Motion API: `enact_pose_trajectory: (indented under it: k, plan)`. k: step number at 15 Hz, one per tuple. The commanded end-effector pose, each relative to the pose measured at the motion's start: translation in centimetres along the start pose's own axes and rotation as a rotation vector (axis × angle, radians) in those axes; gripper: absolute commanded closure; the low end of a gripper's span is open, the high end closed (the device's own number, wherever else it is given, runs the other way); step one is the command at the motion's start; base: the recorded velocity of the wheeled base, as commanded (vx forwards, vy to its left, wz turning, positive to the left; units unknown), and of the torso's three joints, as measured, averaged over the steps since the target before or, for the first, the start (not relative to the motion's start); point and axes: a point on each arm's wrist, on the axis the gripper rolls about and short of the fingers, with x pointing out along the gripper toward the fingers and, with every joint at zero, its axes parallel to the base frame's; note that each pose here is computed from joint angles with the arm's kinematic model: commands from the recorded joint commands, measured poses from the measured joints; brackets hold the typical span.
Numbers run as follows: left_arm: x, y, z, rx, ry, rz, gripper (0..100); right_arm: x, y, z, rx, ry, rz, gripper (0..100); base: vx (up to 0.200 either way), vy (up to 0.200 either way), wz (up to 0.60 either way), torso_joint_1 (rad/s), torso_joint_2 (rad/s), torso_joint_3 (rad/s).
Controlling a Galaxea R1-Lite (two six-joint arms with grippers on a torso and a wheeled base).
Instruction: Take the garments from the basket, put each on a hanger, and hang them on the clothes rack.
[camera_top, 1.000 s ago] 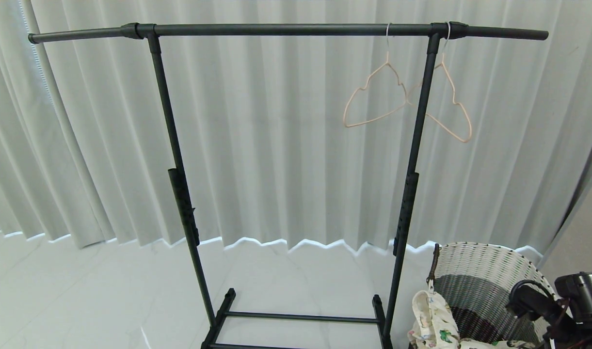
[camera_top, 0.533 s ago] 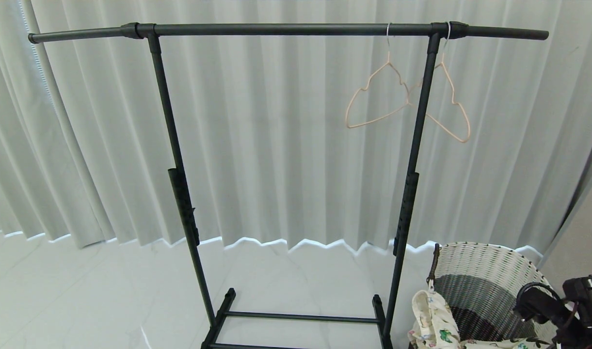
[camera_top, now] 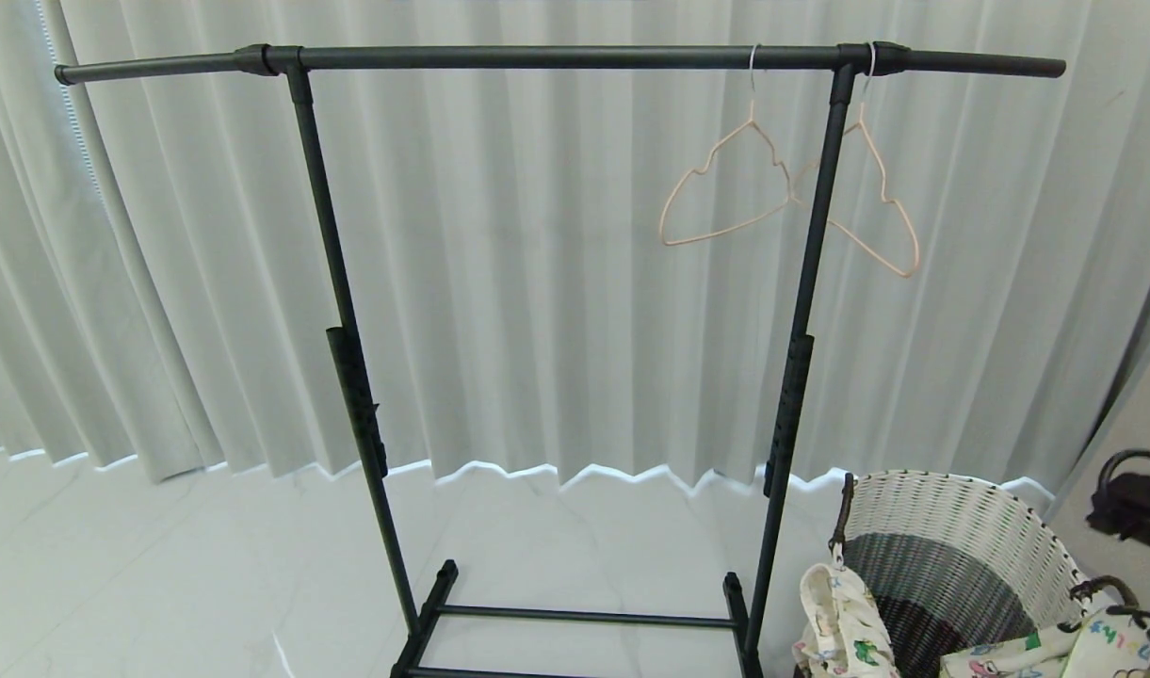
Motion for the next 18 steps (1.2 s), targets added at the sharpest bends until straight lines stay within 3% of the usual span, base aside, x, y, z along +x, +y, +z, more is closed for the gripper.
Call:
enact_pose_trajectory:
  k: [1,6,10,13,15,18]
  plan:
    - [0.0,0.0,0.0,-0.001,0.001,0.001,0,-7.8,-0.9,-1.0,0.039,-0.198,-0.033,100,-0.200,0.000,0.00,-0.002,0.00,0.002]
    - [0.0,0.0,0.0,-0.001,0.001,0.001,0,-9.7,-0.6,-1.8,0.031,-0.281,-0.055,100,-0.200,0.000,0.00,0.003,0.00,0.003]
    - [0.0,0.0,0.0,-0.001,0.001,0.001,0,-11.0,0.1,-1.0,-0.027,-0.373,-0.002,100,-0.200,0.000,0.00,0.002,0.00,0.000]
    - [0.0,0.0,0.0,0.000,0.001,0.001,0,-12.0,2.4,0.2,-0.058,-0.451,0.175,100,-0.133,0.000,0.00,0.002,0.00,0.005]
    - [0.0,0.0,0.0,-0.009,0.000,0.002,0,-12.6,4.7,0.9,-0.090,-0.466,0.328,100,0.000,0.000,0.00,0.000,0.00,0.000]
    - [0.0,0.0,0.0,-0.003,0.000,0.001,0,-13.0,9.0,3.6,-0.072,-0.503,0.523,100,0.000,0.000,0.00,0.000,0.00,0.000]
